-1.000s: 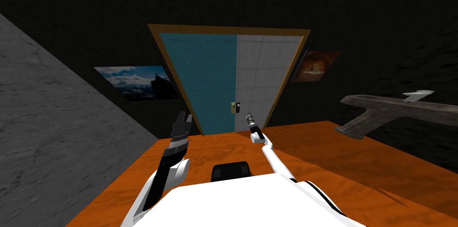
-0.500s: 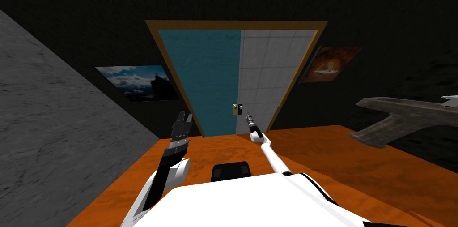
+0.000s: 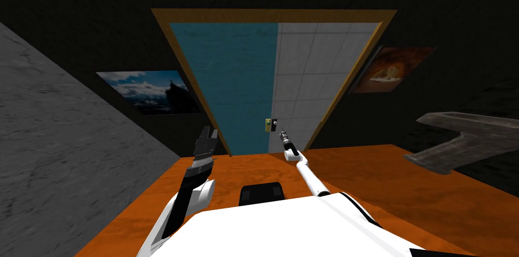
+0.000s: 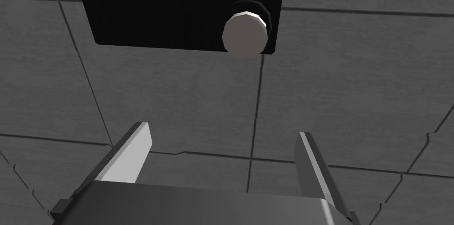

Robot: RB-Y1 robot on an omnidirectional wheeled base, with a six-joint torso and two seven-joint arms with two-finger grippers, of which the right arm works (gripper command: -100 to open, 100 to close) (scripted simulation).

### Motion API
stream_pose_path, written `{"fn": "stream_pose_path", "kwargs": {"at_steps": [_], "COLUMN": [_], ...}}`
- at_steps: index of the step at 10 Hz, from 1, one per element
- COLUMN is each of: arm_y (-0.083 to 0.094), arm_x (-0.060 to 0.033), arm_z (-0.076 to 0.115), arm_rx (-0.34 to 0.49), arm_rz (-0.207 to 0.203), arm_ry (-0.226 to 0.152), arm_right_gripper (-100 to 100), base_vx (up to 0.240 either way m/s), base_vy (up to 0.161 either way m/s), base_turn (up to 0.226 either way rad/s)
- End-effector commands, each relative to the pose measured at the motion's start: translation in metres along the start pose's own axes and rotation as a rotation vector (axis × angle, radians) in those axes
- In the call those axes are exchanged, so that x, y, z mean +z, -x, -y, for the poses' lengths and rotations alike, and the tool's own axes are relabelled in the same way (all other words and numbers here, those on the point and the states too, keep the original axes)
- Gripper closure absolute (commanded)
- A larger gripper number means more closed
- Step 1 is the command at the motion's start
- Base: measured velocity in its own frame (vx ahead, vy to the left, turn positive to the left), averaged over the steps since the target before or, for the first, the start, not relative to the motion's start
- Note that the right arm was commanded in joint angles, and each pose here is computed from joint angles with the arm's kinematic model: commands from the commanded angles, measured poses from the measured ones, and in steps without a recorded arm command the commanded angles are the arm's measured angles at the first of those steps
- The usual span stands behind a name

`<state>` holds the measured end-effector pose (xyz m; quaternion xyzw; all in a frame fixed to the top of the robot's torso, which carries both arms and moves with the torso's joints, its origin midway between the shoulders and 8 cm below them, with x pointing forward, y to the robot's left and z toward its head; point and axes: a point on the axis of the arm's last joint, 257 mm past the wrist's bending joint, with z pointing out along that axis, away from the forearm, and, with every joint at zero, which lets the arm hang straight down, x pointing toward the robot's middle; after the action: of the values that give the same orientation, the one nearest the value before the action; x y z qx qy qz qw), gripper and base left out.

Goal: Pull the door open

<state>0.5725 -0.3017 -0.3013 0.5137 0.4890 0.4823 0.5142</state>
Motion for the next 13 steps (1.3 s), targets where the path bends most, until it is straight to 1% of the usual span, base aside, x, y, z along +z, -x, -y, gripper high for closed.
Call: {"fn": "stream_pose_path", "kwargs": {"at_steps": [1,2,3,4,5,7,8,10,12,13], "arm_y": [0.034,0.055,0.082,0.087,0.107,0.137,0.141,0.139,0.123,0.112], "arm_x": [-0.0085,-0.0138,-0.0207,-0.0221,-0.0274,-0.0342,-0.0342,-0.0305,-0.0219,-0.0169], "arm_z": [0.011,0.016,0.021,0.022,0.025,0.025,0.023,0.018,0.011,0.007], "arm_rx": [-0.011,-0.018,-0.027,-0.028,-0.034,-0.040,-0.039,-0.032,-0.020,-0.012], "arm_rz": [0.044,0.070,0.104,0.110,0.134,0.170,0.175,0.169,0.146,0.131], "arm_ry": [-0.023,-0.035,-0.047,-0.050,-0.057,-0.060,-0.057,-0.047,-0.028,-0.018], "arm_right_gripper": [-100,-100,-100,-100,-100,-100,-100,-100,-100,-100], "base_vx": [-0.082,-0.075,-0.048,-0.015,0.019,0.081,0.156,0.183,0.213,0.196], "base_vy": [-0.052,-0.041,-0.036,-0.023,-0.005,-0.001,0.010,-0.002,0.020,0.059], "base_turn": [-0.118,-0.053,-0.036,-0.010,0.005,0.054,0.105,0.124,0.139,0.178]}}
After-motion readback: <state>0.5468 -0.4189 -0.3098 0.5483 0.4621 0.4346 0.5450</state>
